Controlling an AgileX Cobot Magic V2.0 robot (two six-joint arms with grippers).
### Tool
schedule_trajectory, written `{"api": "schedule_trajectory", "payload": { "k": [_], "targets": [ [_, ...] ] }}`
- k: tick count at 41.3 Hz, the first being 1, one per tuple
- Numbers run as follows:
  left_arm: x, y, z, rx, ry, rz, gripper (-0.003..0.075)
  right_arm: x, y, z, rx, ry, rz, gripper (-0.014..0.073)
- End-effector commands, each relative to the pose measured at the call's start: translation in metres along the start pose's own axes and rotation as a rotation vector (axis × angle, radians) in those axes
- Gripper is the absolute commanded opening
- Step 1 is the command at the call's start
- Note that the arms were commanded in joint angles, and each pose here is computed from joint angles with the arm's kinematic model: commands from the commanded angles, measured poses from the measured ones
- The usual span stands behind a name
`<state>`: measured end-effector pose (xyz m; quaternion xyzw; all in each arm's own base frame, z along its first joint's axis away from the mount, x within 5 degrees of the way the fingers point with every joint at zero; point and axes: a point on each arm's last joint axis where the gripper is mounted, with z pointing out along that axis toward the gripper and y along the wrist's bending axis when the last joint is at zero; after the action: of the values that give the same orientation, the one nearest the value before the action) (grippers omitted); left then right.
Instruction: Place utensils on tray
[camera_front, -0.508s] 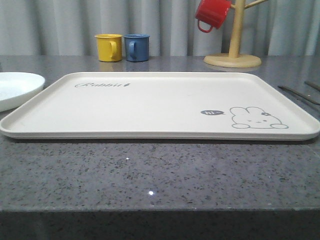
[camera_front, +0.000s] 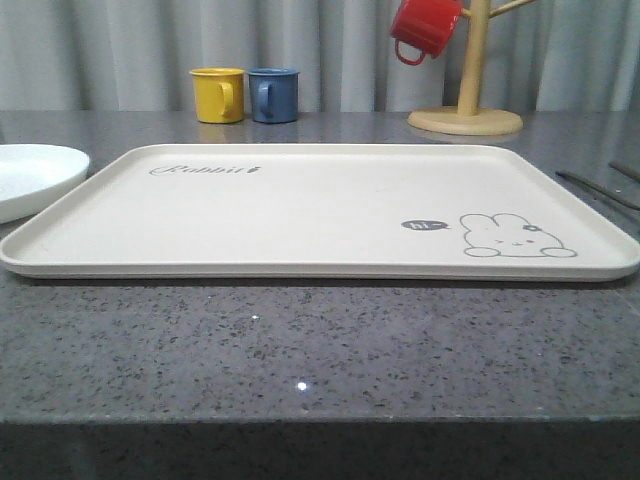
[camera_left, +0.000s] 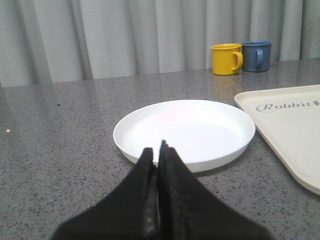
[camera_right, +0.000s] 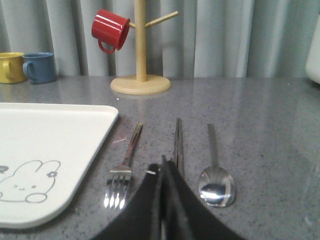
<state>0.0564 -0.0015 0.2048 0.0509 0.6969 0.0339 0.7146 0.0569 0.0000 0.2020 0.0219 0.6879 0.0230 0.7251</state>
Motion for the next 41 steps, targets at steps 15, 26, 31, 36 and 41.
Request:
{"api": "schedule_trajectory", "payload": {
  "k": [15,26,31,36,41],
  "targets": [
    [-0.106,0.013,-0.02,-0.033,-0.321,-0.045,-0.0018,-0.105,0.008,-0.02,-0.031,-0.168,0.041,-0.0068],
    [-0.176,0.019,-0.001,0.012,-0.09,-0.038,-0.0018,-0.168,0.015,0.006,-0.044,0.055,0.035,-0.0068],
    [-0.18,0.019,0.018,0.026,0.014,-0.037,-0.0018,-0.167,0.016,0.026,-0.041,0.173,0.035,-0.0068],
    [-0.172,0.018,0.034,0.036,0.086,-0.043,-0.0018,-0.155,0.015,0.04,-0.036,0.261,0.037,-0.0068],
    [-0.164,0.017,0.046,0.05,0.144,-0.067,-0.0018,-0.145,0.015,0.049,-0.033,0.337,0.039,-0.0068]
  ]
}}
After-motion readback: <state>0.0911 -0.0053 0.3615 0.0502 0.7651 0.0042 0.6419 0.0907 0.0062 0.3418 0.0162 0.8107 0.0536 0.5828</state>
